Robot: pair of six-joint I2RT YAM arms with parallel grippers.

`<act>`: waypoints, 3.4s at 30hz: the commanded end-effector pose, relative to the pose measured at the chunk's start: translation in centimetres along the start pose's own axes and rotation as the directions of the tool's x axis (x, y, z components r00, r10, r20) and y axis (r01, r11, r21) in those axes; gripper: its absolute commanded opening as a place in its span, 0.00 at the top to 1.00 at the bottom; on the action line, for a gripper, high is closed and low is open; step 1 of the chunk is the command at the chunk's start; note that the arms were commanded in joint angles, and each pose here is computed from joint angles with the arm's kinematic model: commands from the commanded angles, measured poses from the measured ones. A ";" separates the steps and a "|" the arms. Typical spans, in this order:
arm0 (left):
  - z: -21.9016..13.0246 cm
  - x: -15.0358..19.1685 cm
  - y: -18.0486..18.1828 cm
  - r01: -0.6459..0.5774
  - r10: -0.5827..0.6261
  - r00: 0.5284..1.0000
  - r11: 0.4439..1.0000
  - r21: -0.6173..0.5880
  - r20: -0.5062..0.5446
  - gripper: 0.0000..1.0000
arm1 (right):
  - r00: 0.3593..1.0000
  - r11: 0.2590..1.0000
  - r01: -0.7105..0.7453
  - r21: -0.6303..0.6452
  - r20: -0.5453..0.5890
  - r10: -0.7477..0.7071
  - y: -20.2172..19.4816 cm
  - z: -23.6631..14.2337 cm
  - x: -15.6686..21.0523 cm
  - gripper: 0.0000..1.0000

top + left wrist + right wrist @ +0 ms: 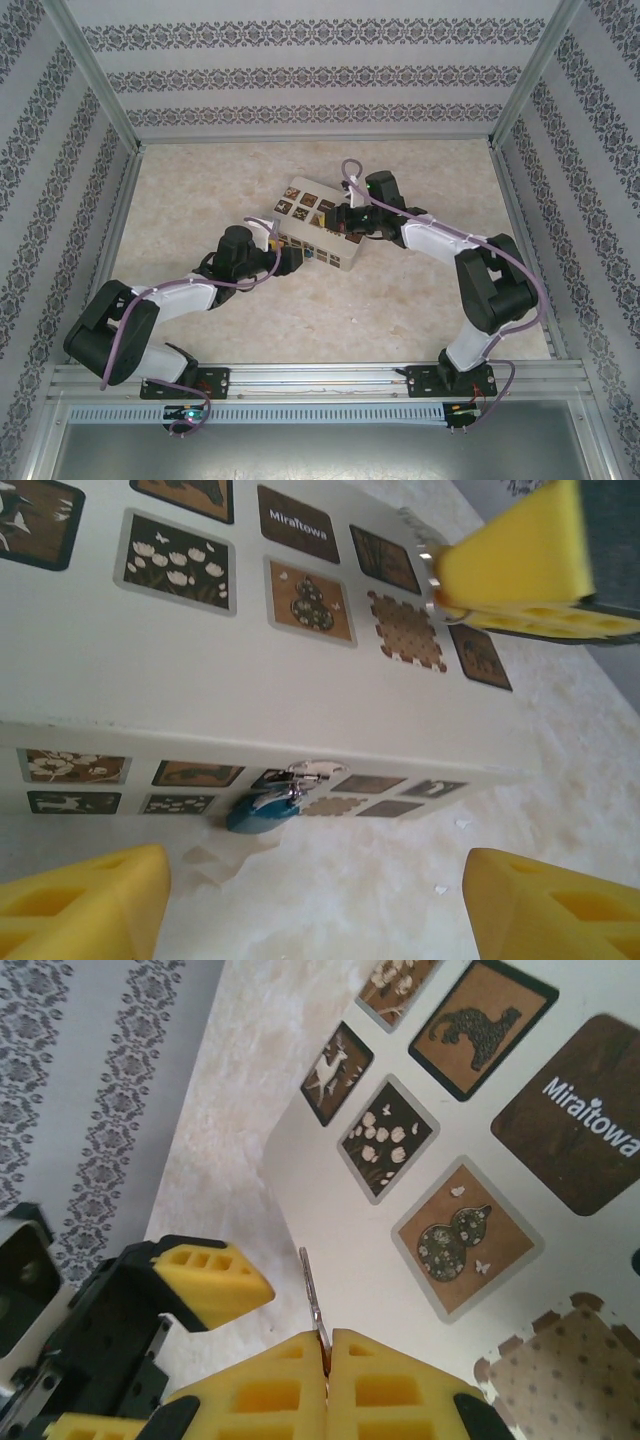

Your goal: Unlock the padlock with the key

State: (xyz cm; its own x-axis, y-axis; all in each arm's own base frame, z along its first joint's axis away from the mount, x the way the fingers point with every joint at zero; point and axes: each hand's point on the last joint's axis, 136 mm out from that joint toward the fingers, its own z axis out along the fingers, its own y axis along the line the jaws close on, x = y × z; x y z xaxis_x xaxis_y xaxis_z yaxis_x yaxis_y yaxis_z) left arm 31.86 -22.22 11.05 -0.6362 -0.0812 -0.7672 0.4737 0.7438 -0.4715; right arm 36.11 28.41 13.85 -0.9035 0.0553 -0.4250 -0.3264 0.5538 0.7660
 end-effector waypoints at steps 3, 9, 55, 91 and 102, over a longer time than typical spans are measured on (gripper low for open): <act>-0.1 1.3 0.3 -0.059 0.061 0.996 0.998 0.029 -0.059 0.25 | 0.999 0.999 -0.037 0.022 -0.004 0.037 -1.1 1.7 -0.3 1.00; 1.1 2.4 0.3 -0.045 0.053 0.993 0.996 0.072 -0.110 0.31 | 0.996 0.996 -0.074 0.042 -0.037 0.076 -2.9 2.3 0.9 1.00; 8.0 2.6 0.4 -0.037 0.051 0.991 0.993 0.110 -0.127 0.42 | 0.991 0.992 -0.080 0.094 -0.101 0.089 -4.9 2.5 3.2 1.00; 9.4 1.4 1.1 0.017 -0.016 0.998 1.000 0.016 -0.061 0.58 | 0.989 0.993 -0.083 0.081 -0.113 0.091 -4.2 2.2 3.3 1.00; 9.1 1.1 0.8 -0.003 0.004 0.998 1.000 0.014 -0.070 0.66 | 0.994 0.997 -0.060 0.042 -0.088 0.064 -1.9 1.2 1.5 1.00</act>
State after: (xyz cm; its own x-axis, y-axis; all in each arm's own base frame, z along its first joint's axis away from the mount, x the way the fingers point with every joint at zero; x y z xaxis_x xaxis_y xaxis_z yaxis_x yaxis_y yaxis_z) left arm 36.19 -26.75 3.84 -0.7221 -0.0280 -0.6913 0.4425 0.7494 -0.4925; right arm 36.60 28.49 10.99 -0.9277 0.0380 -0.3714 -0.2817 0.5815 0.7632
